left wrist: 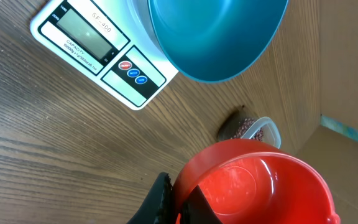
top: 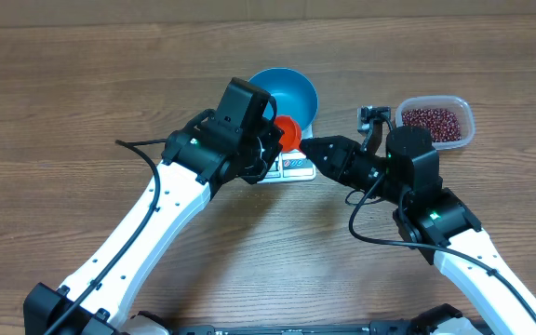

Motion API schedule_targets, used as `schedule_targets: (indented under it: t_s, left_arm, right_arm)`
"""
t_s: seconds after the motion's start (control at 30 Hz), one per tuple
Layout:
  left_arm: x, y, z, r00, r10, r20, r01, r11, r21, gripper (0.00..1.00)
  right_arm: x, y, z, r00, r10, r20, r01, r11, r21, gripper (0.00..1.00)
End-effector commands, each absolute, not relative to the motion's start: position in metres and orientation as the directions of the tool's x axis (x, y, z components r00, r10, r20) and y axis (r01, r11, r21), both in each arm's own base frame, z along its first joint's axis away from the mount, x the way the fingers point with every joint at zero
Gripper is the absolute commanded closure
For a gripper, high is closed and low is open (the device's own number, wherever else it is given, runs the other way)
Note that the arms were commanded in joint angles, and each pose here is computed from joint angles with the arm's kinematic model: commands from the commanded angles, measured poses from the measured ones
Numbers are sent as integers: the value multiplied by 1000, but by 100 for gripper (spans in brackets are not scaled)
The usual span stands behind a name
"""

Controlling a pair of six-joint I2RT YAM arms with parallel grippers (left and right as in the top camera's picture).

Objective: Scoop item into bowl and weigh 150g on scale
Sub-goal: 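Grasp the scoop's blue handle with the right gripper, release left gripper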

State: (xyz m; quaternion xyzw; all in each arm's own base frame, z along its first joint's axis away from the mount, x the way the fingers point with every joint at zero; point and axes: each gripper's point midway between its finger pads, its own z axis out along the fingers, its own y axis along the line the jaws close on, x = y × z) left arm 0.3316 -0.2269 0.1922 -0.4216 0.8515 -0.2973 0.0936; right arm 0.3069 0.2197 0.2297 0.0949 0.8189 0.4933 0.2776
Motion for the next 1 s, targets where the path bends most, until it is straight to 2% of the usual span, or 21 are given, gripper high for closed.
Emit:
schedule_targets:
  t_s: [0.0,0.23,0.43,0.63,0.77,0.97]
  left_arm:
    - [327,-237,192,-637,-762,113,-662,466,-587,96]
    - [327,-239,193,-642,-757,119,-659,466,-590,96]
    - [325,-243,193,-651,-750,118,-652,472,-593,96]
    - [324,-242,193,-651,-750,117,-652,474,-592,95]
    - [325,-241,192,-648,-754,111,-654,476,-588,77]
    - [331,-233,191,-654,-755,49,-629,507,-590,29]
  right_arm:
    - [309,223,240,-823,427,-375,-142,484,864,70]
    - [309,223,240,-823,427,-375,-142,484,864,71]
    - [309,223,240,-823,427,-375,-142,484,864,76]
    - [309,223,240,-823,427,-375,-142,484,863,89]
    - [309,223,240,-823,427,-375,-142,485,863,96]
    - [311,220,238,-815,439,-379,-132,496,858,96]
